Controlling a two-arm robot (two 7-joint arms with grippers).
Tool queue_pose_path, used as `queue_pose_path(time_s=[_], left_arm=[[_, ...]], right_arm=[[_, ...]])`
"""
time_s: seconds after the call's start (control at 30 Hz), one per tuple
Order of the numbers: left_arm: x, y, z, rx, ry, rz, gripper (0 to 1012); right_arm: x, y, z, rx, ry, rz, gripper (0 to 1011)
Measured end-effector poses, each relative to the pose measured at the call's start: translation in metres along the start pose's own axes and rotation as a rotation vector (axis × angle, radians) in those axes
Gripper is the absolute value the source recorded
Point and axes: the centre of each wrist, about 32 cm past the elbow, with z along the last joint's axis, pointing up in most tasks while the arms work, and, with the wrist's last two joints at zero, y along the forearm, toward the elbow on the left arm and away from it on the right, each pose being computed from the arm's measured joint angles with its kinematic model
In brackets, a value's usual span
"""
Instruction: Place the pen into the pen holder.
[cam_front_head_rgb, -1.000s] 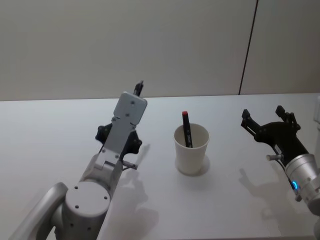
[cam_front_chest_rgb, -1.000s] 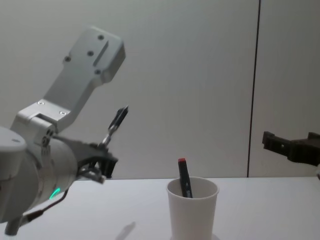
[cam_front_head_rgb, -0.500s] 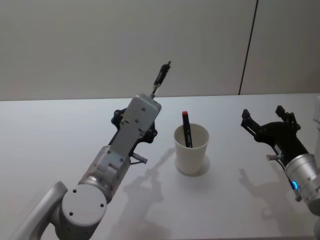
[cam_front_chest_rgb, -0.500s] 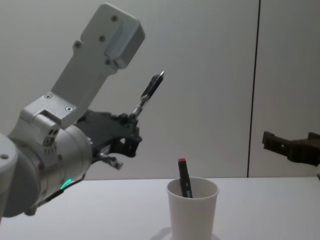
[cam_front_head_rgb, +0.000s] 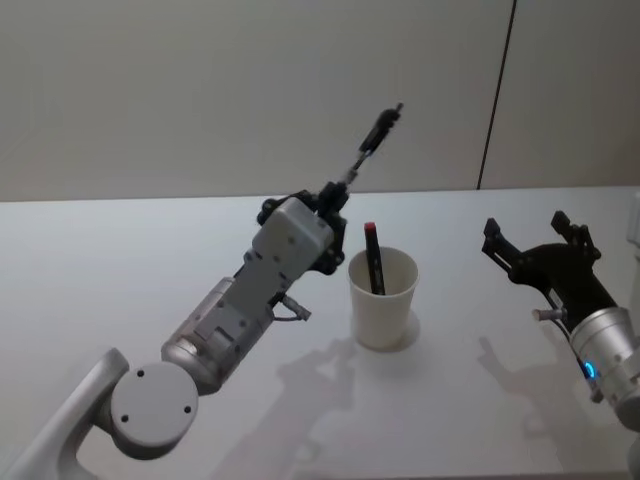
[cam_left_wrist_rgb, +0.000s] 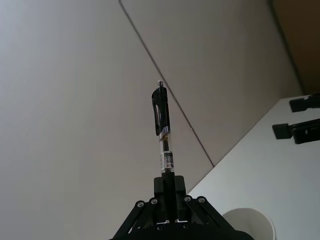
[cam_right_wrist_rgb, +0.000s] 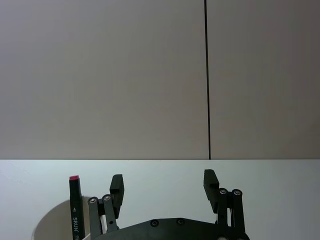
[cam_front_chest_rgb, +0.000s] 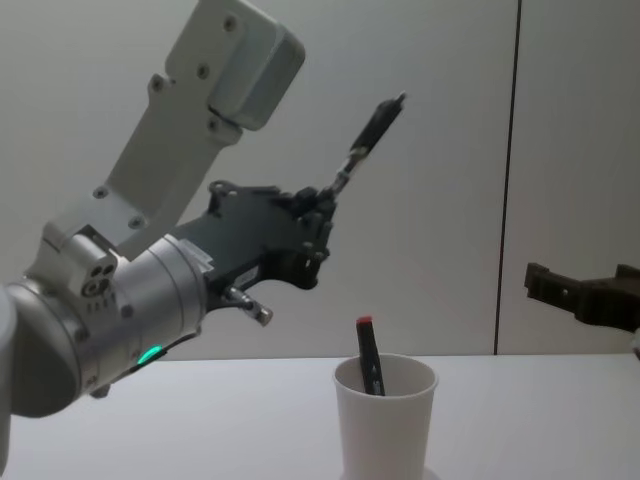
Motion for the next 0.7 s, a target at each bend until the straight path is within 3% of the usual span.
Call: queue_pose_path(time_s=[0.17, 0.2, 0.23, 0.27, 0.7], left_arm=[[0.0066, -0.0058, -0.0073, -0.074, -0.016, -0.063, 126], [0.0066, -0.0058, -0.0073, -0.074, -0.016, -0.063, 126], [0.0095, -0.0085, -0.0098, -0.109, -0.021, -0.092, 126], [0.0095, -0.0085, -0.0098, -0.109, -0.021, -0.092, 126], [0.0252, -0.027, -0.0235, -0.28, -0.048, -0.254, 126]], right_arm=[[0.0, 0.0, 0.0, 0.0, 0.0, 0.0, 1001], [0.0, 0.0, 0.0, 0.0, 0.0, 0.0, 1001], [0.0, 0.0, 0.0, 0.0, 0.0, 0.0, 1002], [0.0, 0.0, 0.0, 0.0, 0.0, 0.0, 1001], [0.0, 0.0, 0.0, 0.0, 0.0, 0.0, 1001]])
